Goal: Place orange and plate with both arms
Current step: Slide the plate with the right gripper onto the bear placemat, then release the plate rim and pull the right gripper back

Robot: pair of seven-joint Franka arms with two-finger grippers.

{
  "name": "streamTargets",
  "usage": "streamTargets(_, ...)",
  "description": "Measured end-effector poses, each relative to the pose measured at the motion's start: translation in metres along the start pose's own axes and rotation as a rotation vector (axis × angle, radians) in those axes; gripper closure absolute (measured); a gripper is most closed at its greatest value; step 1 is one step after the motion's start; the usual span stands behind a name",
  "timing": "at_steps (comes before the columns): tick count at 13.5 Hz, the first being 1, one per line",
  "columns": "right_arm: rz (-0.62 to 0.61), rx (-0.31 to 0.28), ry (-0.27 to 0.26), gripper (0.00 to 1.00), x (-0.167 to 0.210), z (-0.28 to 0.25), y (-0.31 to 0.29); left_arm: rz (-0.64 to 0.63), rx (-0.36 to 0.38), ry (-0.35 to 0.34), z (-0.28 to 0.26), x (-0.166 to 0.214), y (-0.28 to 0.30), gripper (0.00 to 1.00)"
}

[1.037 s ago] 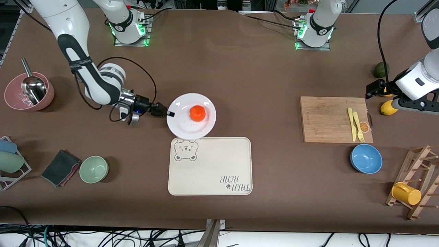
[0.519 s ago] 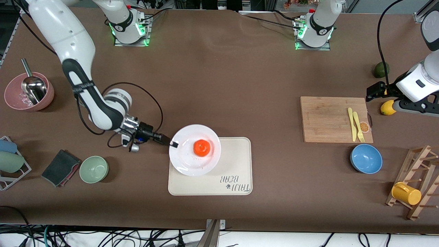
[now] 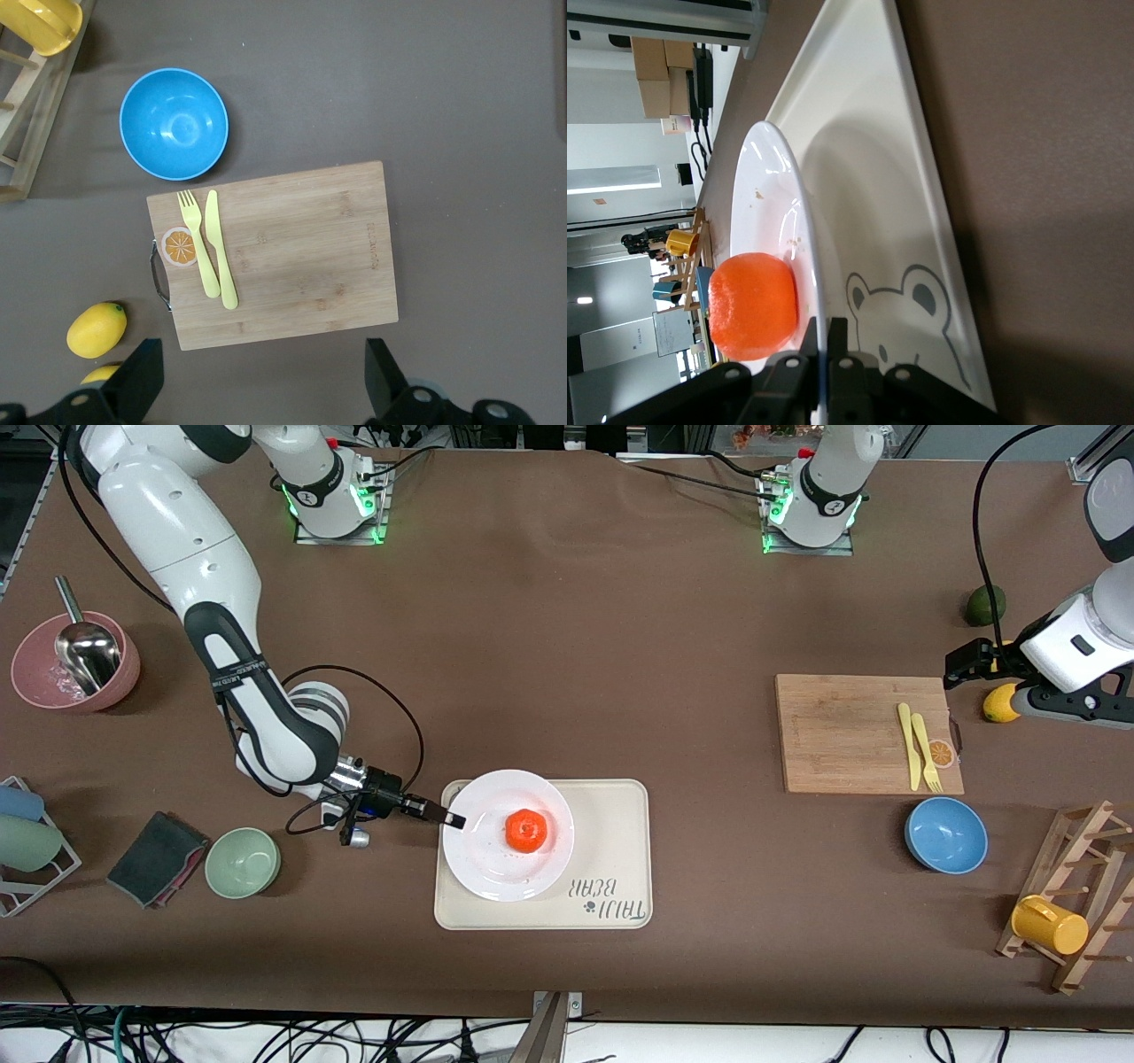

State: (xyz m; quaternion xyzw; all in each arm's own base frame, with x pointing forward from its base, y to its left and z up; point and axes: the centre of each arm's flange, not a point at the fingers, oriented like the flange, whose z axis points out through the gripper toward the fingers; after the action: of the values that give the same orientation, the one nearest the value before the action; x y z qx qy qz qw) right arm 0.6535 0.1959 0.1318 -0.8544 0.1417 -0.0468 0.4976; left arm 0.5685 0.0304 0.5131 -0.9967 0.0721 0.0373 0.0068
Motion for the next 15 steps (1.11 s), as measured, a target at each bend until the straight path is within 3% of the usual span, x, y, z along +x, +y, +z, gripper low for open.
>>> streamTargets(3,-0.005,-0.01,-0.004,0.95,-0.003,0.005,0.011,0.0,-0.003,-0.015,0.009,0.003,-0.001,0.0)
streamTargets(6,-0.005,-0.013,0.0,0.85,-0.001,0.003,0.014,0.0,-0.004,-0.02,0.011,0.004,-0.001,0.0)
streamTargets(13,-0.068,-0.002,0.029,0.09,0.004,-0.025,-0.034,-0.001,-0.004,-0.021,0.012,0.004,-0.002,0.0)
streamTargets(14,-0.086,-0.014,0.022,0.01,-0.004,-0.033,-0.043,-0.001,-0.004,-0.021,0.012,0.005,-0.002,0.0)
streamTargets(15,-0.113,-0.034,0.005,0.0,-0.014,-0.044,-0.051,-0.001,-0.004,-0.021,0.012,0.005,-0.002,0.0)
